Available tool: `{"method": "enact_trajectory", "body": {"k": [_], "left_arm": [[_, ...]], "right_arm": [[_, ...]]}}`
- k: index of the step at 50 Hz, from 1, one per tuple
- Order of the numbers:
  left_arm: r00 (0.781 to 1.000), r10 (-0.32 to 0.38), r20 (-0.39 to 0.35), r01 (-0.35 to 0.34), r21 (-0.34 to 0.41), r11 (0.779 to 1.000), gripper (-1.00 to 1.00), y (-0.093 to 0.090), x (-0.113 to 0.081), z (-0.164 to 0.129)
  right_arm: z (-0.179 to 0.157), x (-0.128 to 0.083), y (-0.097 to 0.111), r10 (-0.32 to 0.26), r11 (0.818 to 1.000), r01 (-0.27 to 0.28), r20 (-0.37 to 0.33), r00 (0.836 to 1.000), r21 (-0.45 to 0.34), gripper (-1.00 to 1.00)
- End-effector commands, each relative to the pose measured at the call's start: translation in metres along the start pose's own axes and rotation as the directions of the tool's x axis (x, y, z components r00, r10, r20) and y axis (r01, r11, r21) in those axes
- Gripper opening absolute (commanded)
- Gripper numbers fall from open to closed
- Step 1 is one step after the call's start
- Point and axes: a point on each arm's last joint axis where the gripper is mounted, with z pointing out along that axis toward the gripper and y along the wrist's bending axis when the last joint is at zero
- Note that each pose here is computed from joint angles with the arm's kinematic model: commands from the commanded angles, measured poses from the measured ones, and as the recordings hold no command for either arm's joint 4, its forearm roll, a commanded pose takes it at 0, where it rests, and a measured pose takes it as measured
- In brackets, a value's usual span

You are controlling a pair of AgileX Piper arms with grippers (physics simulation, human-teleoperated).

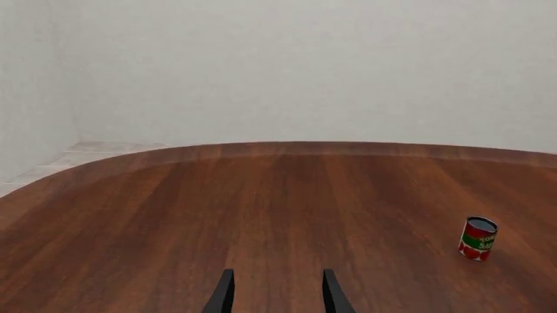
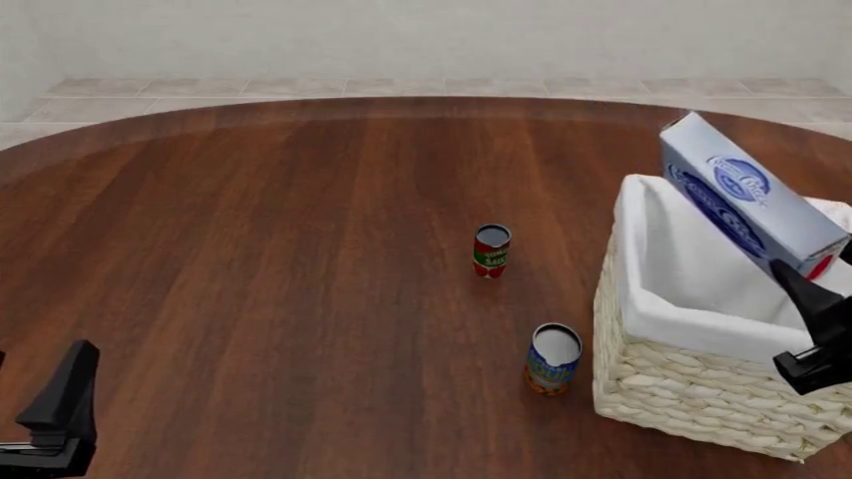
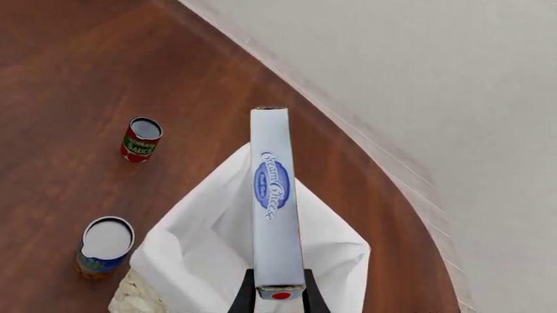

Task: Pick up the cream cheese box, and put it in the basket.

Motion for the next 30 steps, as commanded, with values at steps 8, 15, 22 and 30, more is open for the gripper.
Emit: {"method": "enact_trajectory", "body": {"k": [8, 15, 22, 30], "left_arm": [[1.000, -0.001, 0.001, 0.001, -0.001, 1.000, 1.00, 0.0000, -0.0002, 0.0000], [1.000, -0.001, 0.000, 0.001, 0.000, 1.000, 1.00, 0.0000, -0.0001, 0.0000], [1.000, -0.002, 0.001, 0.002, -0.001, 1.000, 1.00, 0.0000, -0.0002, 0.0000], [1.000, -0.002, 0.001, 0.002, -0.001, 1.000, 1.00, 0.0000, -0.0003, 0.0000]], "right_arm": [[-0.0069, 0.0002, -0.0035, -0.005, 1.000, 0.006, -0.013, 1.000, 0.028, -1.00], [-0.0074, 0.0003, -0.0045, -0.012, 0.999, 0.012, -0.020, 1.000, 0.033, -1.00], [-0.0046, 0.0022, -0.0039, -0.022, 0.999, 0.023, -0.032, 0.999, 0.031, -1.00], [-0.0040, 0.0049, -0.0033, -0.038, 0.999, 0.039, -0.048, 0.998, 0.032, -1.00]]}}
